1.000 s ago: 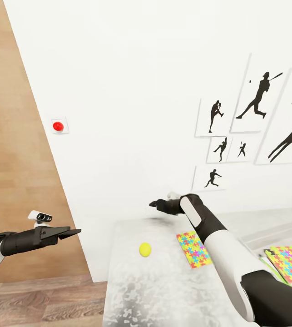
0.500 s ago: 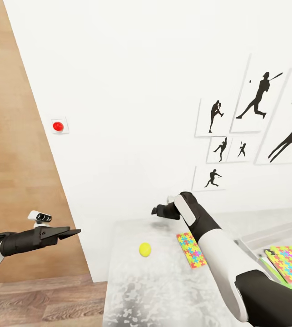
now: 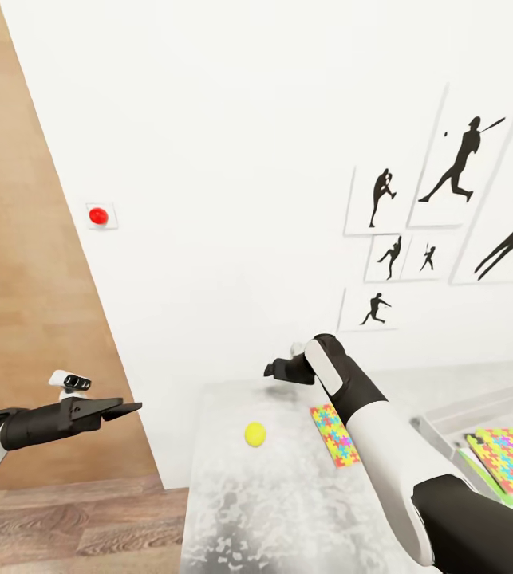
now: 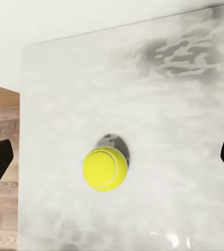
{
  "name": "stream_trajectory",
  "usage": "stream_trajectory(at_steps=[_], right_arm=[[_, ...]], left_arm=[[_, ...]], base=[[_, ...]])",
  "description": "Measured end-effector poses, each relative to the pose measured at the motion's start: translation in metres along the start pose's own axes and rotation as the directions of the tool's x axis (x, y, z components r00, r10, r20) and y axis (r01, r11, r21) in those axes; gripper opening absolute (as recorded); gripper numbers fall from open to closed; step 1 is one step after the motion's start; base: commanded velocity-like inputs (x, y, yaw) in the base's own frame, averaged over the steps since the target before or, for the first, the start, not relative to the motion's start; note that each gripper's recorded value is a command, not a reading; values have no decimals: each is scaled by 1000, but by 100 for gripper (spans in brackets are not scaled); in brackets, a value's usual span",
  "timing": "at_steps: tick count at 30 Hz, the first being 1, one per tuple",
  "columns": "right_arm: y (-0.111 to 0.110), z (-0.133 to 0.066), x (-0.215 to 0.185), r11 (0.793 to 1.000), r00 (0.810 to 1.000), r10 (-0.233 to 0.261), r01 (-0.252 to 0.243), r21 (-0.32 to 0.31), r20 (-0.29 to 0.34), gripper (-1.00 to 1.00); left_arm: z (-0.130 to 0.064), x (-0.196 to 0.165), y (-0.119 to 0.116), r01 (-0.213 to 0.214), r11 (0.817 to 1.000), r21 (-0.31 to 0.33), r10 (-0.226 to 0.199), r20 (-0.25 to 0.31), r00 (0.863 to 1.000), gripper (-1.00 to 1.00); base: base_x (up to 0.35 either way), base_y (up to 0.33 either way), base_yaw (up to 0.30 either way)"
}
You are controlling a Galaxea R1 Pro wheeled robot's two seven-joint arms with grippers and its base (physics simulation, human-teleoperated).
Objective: Put all the toys in the child's room - the three board games (two on the bed and one on the table), the two jigsaw puzzles on the table, and the tennis ball on the table - inside the toy box on the table in the child's room.
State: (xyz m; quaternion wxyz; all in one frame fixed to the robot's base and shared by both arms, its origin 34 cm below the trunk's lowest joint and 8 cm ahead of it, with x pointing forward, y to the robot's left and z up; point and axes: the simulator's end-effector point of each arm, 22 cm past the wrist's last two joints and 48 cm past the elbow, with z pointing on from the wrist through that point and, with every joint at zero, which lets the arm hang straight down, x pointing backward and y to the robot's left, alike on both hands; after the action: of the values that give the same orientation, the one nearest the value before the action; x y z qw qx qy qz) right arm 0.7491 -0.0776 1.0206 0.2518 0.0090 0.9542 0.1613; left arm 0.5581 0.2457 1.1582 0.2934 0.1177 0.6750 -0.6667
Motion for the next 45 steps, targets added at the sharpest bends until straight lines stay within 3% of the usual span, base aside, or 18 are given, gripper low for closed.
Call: stream_trajectory(at_steps=[19,45], right_arm=[[0,30,30,1000,997,20,-20,1,-81,100],[-12,51,39,1000,994,22,-20,22,-110,100]], left_arm=[[1,5,15,31,999,-10,-31,-5,999,100],[-3,11,40,92,995,-29,-92,5,996,100]], base=[[0,0,0],[0,0,0]])
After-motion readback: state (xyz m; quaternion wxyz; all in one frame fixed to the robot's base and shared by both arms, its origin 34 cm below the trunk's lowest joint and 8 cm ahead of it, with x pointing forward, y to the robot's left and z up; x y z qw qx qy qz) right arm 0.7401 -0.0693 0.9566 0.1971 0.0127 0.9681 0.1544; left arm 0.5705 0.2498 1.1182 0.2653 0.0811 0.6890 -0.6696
